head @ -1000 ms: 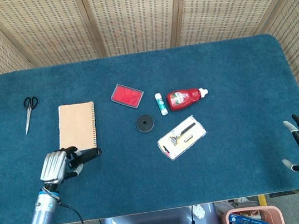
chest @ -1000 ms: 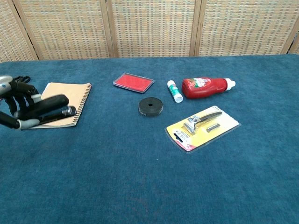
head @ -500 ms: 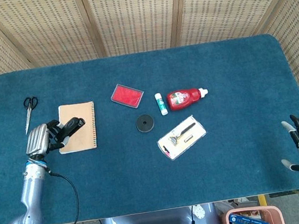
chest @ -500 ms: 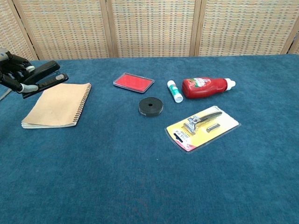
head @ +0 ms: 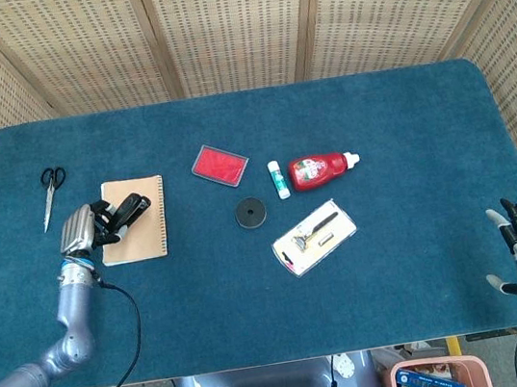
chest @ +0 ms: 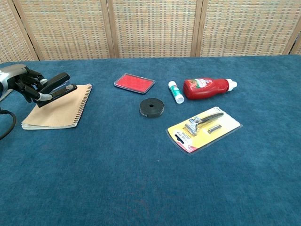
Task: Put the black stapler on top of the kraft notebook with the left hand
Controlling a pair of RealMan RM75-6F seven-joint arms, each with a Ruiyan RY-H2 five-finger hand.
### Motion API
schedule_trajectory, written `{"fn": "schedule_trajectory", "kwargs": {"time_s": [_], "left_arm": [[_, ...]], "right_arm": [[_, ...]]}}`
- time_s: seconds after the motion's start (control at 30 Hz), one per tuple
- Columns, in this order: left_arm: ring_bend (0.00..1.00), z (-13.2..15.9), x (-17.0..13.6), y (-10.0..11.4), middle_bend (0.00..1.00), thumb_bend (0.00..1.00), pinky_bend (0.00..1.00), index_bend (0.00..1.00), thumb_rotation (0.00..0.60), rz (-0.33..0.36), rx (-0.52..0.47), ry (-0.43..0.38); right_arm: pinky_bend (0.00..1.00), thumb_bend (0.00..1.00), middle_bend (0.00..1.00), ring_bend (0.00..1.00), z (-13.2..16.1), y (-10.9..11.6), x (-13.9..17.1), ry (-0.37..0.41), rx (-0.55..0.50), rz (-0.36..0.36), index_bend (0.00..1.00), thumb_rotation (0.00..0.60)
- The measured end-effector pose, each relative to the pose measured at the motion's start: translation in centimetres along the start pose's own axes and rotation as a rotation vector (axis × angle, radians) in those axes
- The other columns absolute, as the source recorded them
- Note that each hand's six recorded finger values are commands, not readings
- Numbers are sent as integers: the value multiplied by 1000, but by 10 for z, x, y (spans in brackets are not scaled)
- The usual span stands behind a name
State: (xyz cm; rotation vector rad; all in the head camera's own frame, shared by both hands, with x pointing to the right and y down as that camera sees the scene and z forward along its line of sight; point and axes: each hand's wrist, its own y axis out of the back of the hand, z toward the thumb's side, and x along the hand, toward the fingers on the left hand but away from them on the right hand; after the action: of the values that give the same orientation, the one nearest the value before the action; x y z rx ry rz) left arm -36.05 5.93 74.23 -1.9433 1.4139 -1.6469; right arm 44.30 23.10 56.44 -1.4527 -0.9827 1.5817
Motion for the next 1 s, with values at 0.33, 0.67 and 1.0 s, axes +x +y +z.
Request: {"fn": "schedule_trajectory", "kwargs": {"time_s": [0.33,0.67,1.0], "left_arm": [[229,-3,9,-20,198,23,177,213,600,-4,-46,88],[0,9,-7,-15,0,0,0,0,600,-38,-87,19],[0,16,-78,72,0,0,0,0,600,105,-16,-166]], "right_arm": [[0,0,0,0,-3,4,0,-6,-15,-7,0,600],[0,0,0,0,-2,9,3,3,-34,-21,0,600],[0,0,0,0,2,14,8,26,-46,-31,0,600]]}}
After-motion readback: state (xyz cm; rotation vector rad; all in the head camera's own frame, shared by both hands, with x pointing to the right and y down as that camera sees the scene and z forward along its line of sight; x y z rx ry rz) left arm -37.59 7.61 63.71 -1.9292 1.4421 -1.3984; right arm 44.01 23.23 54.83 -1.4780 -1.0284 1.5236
